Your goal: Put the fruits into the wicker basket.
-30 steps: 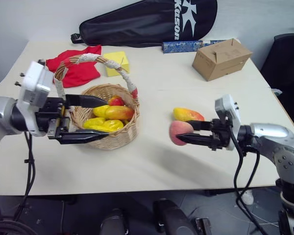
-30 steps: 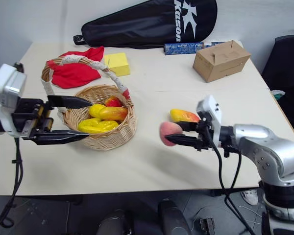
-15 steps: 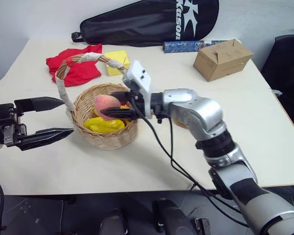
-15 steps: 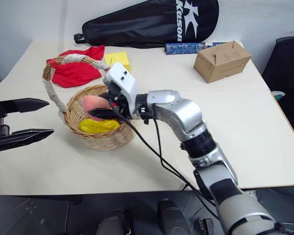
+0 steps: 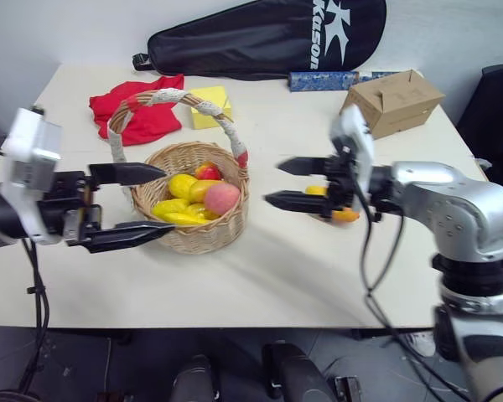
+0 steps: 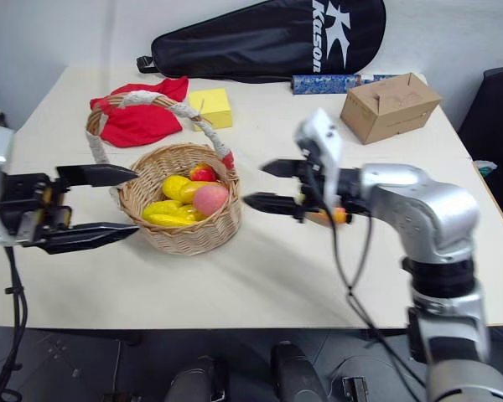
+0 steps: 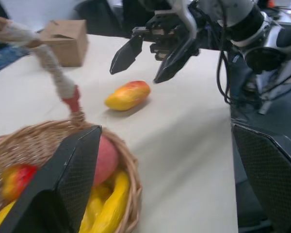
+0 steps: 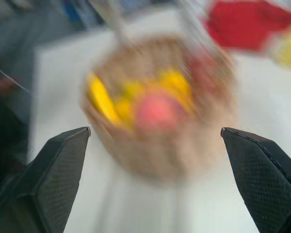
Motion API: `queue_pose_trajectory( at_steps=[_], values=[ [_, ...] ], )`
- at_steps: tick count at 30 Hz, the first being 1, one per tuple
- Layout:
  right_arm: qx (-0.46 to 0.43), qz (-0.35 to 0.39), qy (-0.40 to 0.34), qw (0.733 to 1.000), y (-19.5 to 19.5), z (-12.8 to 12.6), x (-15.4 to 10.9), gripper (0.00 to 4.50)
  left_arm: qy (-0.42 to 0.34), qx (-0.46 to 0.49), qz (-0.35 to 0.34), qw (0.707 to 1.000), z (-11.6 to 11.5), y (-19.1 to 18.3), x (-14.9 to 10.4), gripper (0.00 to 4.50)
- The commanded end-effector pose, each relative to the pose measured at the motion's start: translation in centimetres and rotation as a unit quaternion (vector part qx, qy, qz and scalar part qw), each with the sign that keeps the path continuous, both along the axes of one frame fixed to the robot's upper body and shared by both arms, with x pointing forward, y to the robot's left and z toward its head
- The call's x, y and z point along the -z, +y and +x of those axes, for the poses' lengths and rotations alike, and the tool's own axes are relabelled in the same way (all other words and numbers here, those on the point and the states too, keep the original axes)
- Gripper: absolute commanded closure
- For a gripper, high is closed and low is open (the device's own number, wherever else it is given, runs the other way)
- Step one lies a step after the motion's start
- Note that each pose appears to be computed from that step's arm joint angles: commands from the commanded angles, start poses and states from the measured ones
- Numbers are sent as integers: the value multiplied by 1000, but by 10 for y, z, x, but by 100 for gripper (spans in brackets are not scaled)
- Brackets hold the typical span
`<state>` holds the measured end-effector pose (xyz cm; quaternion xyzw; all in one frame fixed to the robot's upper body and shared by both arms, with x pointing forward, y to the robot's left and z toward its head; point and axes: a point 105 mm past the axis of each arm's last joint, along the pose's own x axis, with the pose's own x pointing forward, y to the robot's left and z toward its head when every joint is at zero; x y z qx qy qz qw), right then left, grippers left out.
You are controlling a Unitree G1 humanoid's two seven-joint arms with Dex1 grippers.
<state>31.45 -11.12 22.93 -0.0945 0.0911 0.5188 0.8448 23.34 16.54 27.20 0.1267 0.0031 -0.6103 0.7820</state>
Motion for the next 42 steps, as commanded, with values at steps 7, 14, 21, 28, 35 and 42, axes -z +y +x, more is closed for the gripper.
queue_pose_trajectory(
  at_steps=[7,14,21,28,35,42],
  values=[
    [110,-166,-77,977,-65,62,46,5,-35,103,18,994,3,-38,-4,0],
    [123,-166,-34,978,-66,79,76,43,-40,103,16,994,5,-38,-6,0],
    [62,-84,-11,994,-54,53,58,175,-43,70,9,997,9,-27,-9,0],
    [-84,2,0,996,3,-7,8,175,-35,-22,1,999,7,19,-18,0],
    [-169,45,-1,985,100,-32,-20,175,-35,-114,-2,993,-8,62,-29,0],
    [-179,61,-2,982,171,-20,-35,175,-44,-129,1,991,-16,65,-34,0]
  ],
)
